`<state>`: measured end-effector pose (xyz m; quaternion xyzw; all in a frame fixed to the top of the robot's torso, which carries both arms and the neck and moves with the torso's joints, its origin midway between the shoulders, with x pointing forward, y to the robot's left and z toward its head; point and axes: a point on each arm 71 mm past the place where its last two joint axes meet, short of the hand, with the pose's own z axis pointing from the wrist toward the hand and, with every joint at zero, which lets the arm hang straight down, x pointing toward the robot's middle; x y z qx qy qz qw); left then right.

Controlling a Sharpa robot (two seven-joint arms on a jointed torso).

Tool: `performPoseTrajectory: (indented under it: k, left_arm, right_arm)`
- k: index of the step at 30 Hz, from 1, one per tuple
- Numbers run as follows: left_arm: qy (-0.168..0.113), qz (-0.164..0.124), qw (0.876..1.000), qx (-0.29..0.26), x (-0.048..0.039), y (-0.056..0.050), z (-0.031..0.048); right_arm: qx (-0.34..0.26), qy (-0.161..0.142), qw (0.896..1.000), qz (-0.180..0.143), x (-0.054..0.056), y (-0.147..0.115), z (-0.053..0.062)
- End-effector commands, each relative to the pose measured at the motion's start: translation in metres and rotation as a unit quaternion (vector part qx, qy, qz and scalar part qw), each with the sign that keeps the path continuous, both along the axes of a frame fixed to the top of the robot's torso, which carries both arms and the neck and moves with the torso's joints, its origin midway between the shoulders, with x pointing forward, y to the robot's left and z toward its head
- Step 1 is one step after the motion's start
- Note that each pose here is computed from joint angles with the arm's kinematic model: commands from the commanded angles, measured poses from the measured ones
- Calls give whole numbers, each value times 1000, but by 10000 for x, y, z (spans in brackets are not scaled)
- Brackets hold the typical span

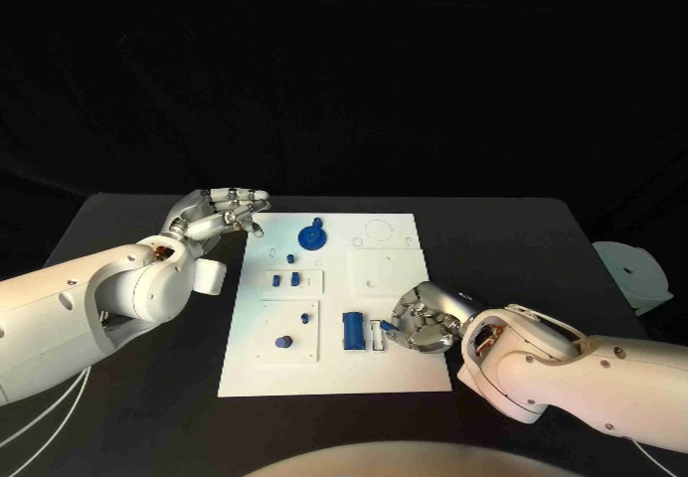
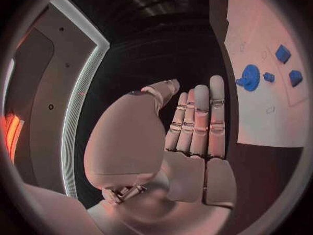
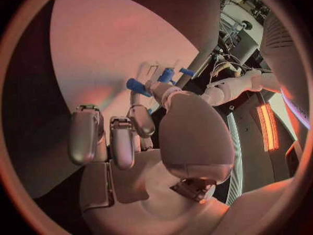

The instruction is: Assemble the parts on the task board

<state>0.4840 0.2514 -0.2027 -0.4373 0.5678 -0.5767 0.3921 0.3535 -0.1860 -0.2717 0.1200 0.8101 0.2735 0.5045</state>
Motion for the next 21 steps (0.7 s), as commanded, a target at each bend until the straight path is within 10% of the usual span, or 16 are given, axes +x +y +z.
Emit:
performPoseTrajectory:
  k: [1,21]
  left_arm:
    - [-3,-9,1000,-5,-6,-30,11]
    - [-4,-9,1000,-6,-11,-28,13]
  right_arm:
    - [19,34,999,2,-16,50,-59]
    - [6,54,999,6,34,133,-216]
